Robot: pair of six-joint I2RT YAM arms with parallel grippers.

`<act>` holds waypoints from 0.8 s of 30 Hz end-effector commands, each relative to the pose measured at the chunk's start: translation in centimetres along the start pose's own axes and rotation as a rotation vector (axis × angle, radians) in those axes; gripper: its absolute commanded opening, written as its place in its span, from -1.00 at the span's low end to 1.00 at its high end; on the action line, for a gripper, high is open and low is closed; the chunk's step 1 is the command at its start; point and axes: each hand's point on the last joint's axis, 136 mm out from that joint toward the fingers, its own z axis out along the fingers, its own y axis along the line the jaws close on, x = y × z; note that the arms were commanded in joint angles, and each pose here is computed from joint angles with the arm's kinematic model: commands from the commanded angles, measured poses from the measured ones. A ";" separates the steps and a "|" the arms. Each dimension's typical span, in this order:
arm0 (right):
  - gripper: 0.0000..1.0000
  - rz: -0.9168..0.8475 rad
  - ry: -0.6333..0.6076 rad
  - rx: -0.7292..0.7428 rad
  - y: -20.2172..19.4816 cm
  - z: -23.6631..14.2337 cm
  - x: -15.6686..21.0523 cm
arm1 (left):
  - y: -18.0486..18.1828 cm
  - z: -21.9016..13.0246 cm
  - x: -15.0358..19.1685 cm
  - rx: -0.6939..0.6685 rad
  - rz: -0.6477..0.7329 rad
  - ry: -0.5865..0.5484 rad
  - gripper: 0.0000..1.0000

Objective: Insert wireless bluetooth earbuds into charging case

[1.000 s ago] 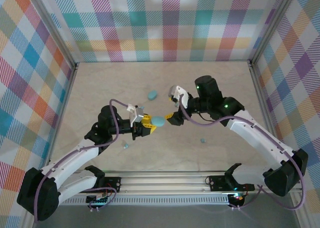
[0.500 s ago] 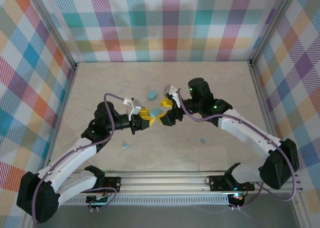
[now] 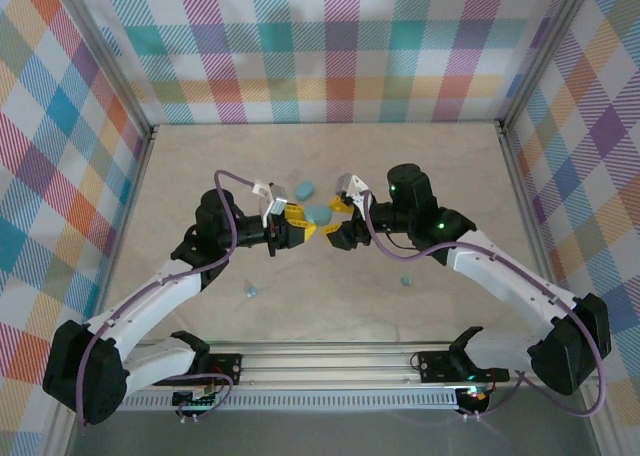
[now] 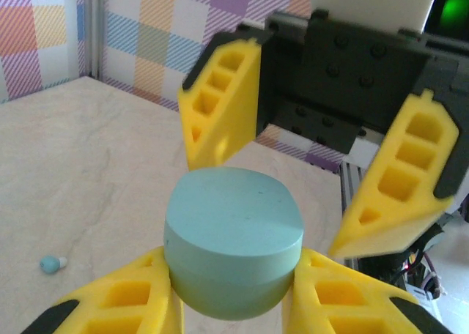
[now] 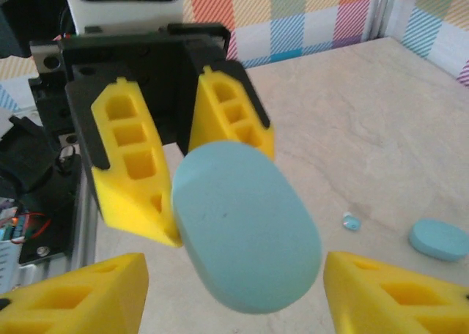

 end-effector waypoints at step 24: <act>0.17 -0.017 0.050 0.084 -2.5 1.3 -0.3 | -1.1 -0.5 -0.1 0.026 0.024 -0.032 -1.00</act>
